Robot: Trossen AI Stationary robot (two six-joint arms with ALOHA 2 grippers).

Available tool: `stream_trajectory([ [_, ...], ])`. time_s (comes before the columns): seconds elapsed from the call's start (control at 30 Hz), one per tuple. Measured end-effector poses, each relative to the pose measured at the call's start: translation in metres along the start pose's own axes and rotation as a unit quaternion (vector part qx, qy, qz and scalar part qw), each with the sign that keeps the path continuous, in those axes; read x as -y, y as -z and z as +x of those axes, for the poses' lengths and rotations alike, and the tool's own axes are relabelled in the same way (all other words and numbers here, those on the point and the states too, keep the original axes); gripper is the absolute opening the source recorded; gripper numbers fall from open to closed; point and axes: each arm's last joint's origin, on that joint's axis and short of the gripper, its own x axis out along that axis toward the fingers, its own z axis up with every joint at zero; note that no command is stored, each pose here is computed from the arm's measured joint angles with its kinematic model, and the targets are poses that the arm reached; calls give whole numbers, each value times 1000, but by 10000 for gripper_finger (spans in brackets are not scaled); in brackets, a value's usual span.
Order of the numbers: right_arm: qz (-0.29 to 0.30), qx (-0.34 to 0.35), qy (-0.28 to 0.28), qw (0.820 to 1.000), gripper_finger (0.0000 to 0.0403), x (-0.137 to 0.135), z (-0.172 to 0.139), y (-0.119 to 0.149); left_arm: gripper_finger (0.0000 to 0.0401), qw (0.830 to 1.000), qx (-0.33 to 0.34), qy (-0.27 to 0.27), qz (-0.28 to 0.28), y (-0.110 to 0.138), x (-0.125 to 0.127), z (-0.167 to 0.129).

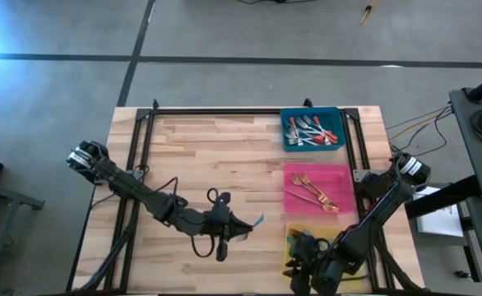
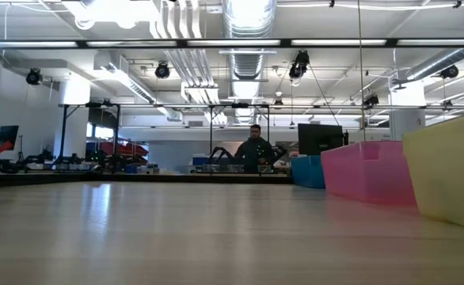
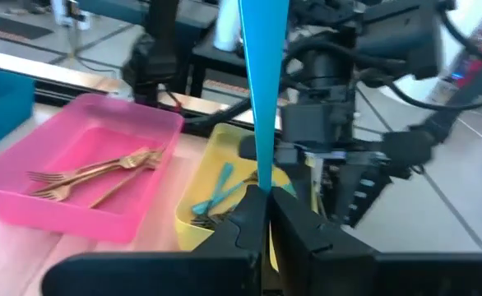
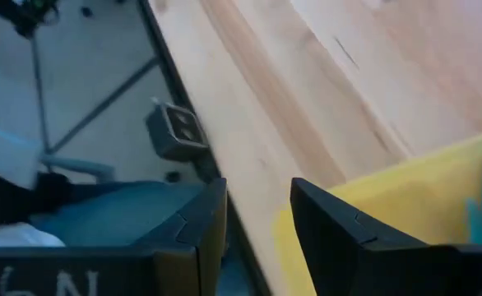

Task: Sort silverware by color (type)
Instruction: Put the blue fork into the yellow bin

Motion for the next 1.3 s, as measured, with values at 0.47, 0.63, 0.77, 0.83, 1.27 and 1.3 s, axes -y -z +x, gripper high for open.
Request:
stream_trajectory([
  [0.47, 40, 29, -82, 995, 137, -17, -2, -5, 0, 961, 47, -271, 22, 20, -21, 0],
  [0.63, 59, 36, -94, 993, 132, -19, -2, -7, 0, 960, 40, -276, 29, 34, -20, 11],
  [0.77, 36, 70, -84, 993, 134, -18, 0, -13, 0, 955, 49, -292, 31, 41, -21, 18],
  [0.83, 29, 89, -73, 993, 136, -15, 2, -20, 0, 948, 58, -310, 34, 43, -22, 19],
  [1.27, 55, 180, -2, 982, 132, 14, 21, -89, 0, 916, 99, -386, 49, 39, -23, 14],
  [1.3, 58, 190, 6, 980, 132, 18, 23, -96, 0, 912, 100, -393, 54, 39, -24, 14],
])
